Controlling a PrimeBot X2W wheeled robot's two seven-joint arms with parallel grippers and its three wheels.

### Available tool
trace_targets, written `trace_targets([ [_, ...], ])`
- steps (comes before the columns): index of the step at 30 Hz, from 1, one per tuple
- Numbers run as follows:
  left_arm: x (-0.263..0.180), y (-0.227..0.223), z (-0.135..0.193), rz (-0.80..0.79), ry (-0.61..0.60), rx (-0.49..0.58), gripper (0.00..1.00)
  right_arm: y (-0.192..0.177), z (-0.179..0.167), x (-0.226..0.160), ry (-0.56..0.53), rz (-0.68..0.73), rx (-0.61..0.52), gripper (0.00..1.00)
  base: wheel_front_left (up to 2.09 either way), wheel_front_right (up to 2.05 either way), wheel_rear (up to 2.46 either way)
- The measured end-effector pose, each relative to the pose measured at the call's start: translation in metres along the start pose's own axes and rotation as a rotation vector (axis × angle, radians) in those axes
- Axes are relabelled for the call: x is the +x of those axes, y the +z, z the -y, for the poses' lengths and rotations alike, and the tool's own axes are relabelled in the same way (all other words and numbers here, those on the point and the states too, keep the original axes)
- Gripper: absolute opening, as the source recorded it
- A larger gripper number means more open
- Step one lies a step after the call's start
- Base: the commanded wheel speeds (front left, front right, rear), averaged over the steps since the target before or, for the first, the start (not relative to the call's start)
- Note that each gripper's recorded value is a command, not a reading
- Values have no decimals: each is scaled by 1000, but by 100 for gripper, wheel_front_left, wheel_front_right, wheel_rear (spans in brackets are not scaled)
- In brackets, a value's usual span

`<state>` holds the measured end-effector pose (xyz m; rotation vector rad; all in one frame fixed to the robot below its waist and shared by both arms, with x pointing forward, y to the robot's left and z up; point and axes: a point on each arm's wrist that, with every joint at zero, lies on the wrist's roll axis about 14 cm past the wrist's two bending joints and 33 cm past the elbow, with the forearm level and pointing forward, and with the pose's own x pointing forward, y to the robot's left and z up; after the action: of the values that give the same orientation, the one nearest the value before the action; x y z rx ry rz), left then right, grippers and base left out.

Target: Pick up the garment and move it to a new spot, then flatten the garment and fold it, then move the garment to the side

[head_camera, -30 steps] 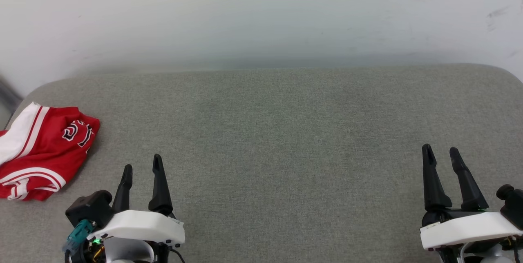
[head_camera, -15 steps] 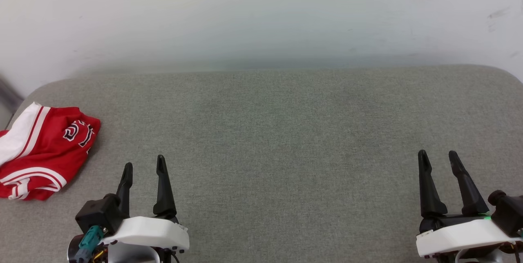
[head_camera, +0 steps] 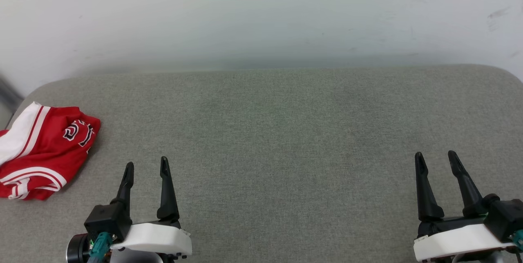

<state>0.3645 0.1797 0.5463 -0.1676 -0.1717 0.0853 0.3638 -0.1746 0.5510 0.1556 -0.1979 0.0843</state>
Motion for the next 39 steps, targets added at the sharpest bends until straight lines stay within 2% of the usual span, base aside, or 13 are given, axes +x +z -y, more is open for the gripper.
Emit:
trace_targets([
  [24, -5, 1, 2, 34, -41, 92, 100, 0, -8, -4, 43, 16, -137, 100, 0, 0, 0],
  [39, -8, -5, 1, 16, -43, 85, 100, -2, -5, -6, 26, 13, -96, 100, 0, 0, 0],
])
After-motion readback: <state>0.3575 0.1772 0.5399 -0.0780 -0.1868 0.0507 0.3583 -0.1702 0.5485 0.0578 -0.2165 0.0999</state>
